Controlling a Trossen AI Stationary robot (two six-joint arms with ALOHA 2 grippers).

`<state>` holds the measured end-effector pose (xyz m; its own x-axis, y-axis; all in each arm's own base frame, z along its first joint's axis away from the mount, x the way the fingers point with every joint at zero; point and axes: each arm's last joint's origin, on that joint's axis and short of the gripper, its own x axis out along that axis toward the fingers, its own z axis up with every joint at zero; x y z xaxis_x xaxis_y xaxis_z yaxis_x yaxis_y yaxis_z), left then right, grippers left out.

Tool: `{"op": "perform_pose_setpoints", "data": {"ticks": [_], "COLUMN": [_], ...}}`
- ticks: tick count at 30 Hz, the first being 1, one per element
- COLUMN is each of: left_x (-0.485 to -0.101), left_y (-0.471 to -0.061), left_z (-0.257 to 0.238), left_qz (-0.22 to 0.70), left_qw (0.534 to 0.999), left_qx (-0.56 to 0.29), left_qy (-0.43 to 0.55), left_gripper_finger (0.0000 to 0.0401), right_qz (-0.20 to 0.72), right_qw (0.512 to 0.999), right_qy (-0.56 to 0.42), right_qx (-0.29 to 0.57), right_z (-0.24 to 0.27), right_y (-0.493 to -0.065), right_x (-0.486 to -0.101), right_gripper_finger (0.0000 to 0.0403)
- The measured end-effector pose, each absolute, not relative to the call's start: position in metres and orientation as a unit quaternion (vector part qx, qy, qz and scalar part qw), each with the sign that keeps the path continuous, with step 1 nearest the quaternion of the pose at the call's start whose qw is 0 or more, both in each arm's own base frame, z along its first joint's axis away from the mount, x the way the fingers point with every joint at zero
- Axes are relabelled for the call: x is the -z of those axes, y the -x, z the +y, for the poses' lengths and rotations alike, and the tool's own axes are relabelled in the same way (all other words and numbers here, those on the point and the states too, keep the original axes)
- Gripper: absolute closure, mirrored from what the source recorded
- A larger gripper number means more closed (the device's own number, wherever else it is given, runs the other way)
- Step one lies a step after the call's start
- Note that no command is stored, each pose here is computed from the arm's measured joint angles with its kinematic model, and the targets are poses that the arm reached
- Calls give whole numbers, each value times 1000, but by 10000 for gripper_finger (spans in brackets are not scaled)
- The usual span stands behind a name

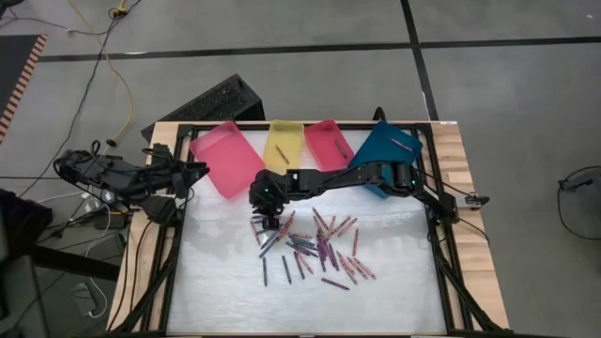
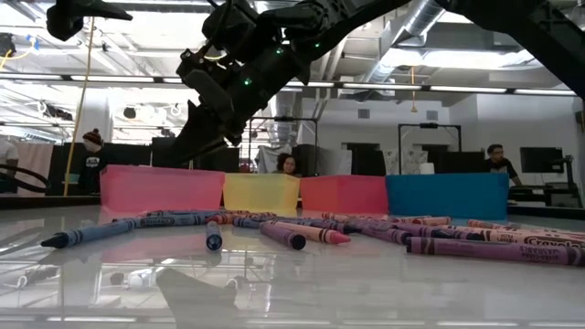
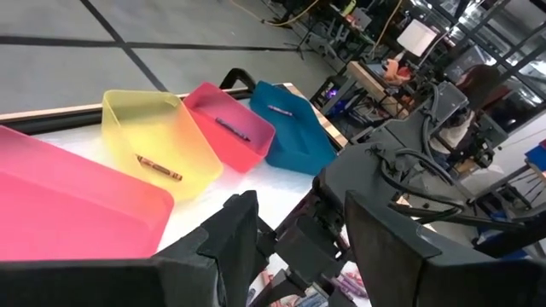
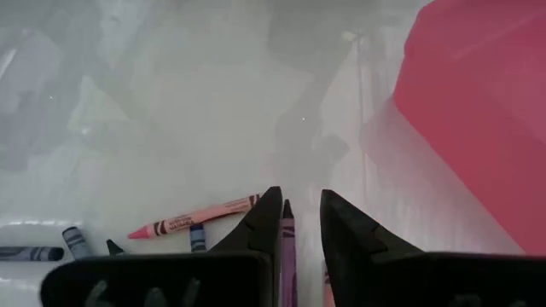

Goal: Sort crayons
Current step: Put the violet crayon into the pink bin

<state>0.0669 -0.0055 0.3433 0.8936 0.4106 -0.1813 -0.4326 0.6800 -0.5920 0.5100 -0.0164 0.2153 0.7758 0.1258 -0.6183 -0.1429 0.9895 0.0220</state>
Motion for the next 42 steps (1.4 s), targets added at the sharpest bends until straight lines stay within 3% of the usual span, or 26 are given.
{"op": "perform_pose_setpoints", "data": {"ticks": [10, 27, 42], "left_x": [-343, -343, -343], "left_y": [-67, -67, -67], "left_z": [-5, -5, -5], "left_qz": [17, 18, 17], "left_qw": [916, 915, 915], "left_qx": [-232, -234, -234], "left_qy": [326, 328, 330], "left_gripper_finger": [236, 236, 236], "right_qz": [329, 382, 411], "right_qw": [941, 920, 908], "right_qy": [31, 28, 30], "right_qx": [-77, -77, -68], "right_z": [-16, -15, -16], "right_y": [-509, -495, -490], "right_x": [-213, -171, -166], "right_gripper_finger": [324, 324, 336]}}
